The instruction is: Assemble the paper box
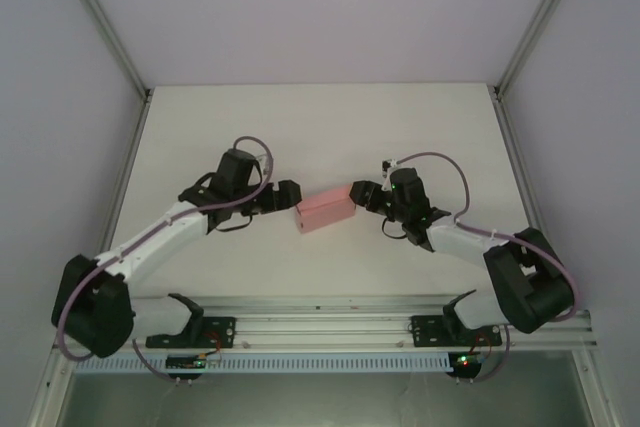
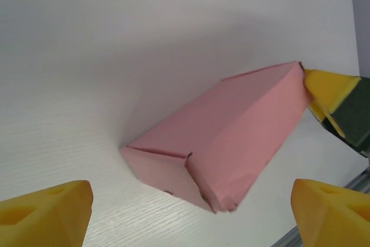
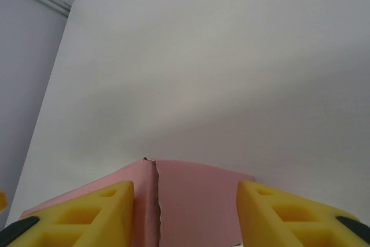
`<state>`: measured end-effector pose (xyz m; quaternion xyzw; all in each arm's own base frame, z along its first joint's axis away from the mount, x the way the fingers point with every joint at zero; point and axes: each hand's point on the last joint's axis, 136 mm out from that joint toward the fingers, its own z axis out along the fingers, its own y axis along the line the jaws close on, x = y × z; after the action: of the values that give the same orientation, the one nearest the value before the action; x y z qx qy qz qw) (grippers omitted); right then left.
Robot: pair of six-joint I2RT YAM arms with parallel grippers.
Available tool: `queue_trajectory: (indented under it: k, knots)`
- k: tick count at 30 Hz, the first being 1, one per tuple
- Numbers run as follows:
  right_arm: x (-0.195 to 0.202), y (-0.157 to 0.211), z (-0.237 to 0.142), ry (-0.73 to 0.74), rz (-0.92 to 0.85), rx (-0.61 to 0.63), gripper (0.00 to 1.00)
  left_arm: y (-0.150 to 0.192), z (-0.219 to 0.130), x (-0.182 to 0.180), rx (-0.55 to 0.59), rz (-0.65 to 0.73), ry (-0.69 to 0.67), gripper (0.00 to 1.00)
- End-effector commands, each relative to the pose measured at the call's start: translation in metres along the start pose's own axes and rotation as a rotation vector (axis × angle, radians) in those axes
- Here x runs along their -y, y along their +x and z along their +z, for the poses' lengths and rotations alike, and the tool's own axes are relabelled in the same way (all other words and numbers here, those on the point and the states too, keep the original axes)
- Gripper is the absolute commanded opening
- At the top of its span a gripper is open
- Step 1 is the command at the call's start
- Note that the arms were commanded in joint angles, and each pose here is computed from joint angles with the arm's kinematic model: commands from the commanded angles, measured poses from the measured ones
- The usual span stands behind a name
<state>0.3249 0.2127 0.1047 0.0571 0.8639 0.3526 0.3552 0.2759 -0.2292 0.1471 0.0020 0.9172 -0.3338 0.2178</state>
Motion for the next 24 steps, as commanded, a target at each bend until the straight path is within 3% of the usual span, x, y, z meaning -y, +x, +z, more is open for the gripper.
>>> queue_trajectory:
  k: [1, 4, 7, 12, 15, 18, 20, 22, 24]
  knots:
    - [0.082, 0.077, -0.013, 0.305, 0.026, -0.241, 0.49, 0.001, 0.015, 0.013, -0.053, -0.007, 0.089, 0.85]
    - [0.082, 0.079, -0.013, 0.304, 0.028, -0.244, 0.49, 0.007, 0.029, 0.002, -0.091, -0.027, 0.086, 0.74]
    - [0.084, 0.084, -0.015, 0.306, 0.041, -0.266, 0.49, 0.017, 0.039, -0.012, -0.127, -0.056, 0.079, 0.51]
    - [0.089, 0.087, -0.017, 0.325, 0.045, -0.272, 0.49, 0.04, 0.049, -0.023, -0.172, -0.073, 0.117, 0.46]
    - [0.09, 0.087, -0.016, 0.308, 0.037, -0.26, 0.49, 0.056, 0.055, -0.036, -0.196, -0.035, 0.109, 0.35]
    - [0.084, 0.086, -0.012, 0.23, -0.007, -0.235, 0.48, 0.07, 0.065, -0.056, -0.177, 0.06, 0.056, 0.15]
    - [0.081, 0.085, -0.011, 0.192, -0.024, -0.226, 0.46, 0.077, 0.069, -0.063, -0.179, 0.118, 0.038, 0.1]
    - [0.076, 0.085, -0.01, 0.15, -0.087, -0.224, 0.38, 0.082, 0.072, -0.068, -0.181, 0.143, 0.035, 0.09]
    - [0.077, 0.088, -0.009, 0.137, -0.121, -0.229, 0.3, 0.085, 0.075, -0.068, -0.176, 0.155, 0.046, 0.01]
